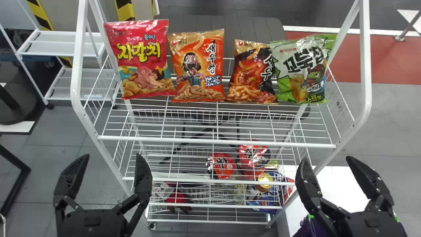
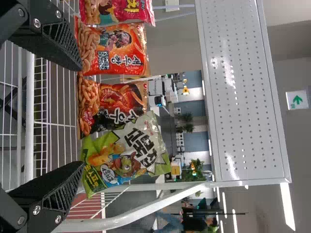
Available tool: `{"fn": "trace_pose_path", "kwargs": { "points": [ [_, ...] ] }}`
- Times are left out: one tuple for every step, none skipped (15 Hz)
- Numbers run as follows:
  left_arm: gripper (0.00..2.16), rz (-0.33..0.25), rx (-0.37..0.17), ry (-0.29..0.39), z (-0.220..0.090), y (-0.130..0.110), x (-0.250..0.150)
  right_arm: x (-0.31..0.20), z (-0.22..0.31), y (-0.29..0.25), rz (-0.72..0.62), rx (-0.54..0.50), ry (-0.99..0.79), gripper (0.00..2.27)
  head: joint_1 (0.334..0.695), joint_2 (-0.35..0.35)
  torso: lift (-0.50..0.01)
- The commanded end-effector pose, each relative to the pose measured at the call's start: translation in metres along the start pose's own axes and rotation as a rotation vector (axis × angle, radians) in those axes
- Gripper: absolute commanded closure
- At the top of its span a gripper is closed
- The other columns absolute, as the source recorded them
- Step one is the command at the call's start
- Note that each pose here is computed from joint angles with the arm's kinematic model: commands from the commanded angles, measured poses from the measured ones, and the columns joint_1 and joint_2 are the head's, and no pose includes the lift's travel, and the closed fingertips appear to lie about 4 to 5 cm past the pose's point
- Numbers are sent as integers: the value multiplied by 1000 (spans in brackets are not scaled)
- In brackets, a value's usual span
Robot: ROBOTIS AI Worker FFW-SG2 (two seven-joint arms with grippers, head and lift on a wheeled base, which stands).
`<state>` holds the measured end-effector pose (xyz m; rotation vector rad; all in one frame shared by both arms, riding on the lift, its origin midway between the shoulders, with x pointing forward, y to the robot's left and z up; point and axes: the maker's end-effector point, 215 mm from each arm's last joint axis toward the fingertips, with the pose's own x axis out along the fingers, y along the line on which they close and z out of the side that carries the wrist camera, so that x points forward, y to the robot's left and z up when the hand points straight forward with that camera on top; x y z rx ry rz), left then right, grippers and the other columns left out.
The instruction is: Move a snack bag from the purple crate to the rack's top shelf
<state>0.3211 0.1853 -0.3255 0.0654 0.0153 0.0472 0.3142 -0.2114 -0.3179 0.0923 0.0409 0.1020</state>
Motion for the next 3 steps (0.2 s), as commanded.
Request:
{"fn": "trace_pose_path", "kwargs": {
  "points": [
    [137, 0, -2, -2, 1, 0, 0, 0, -1, 0, 0, 0, 1, 144, 695, -49, 0],
    [137, -1, -1, -4, 2, -1, 0, 0, -1, 0, 0, 0, 2, 144, 695, -49, 0],
    [137, -1, -1, -5, 2, -2, 0, 0, -2, -1, -1, 1, 4, 144, 695, -49, 0]
  ]
}}
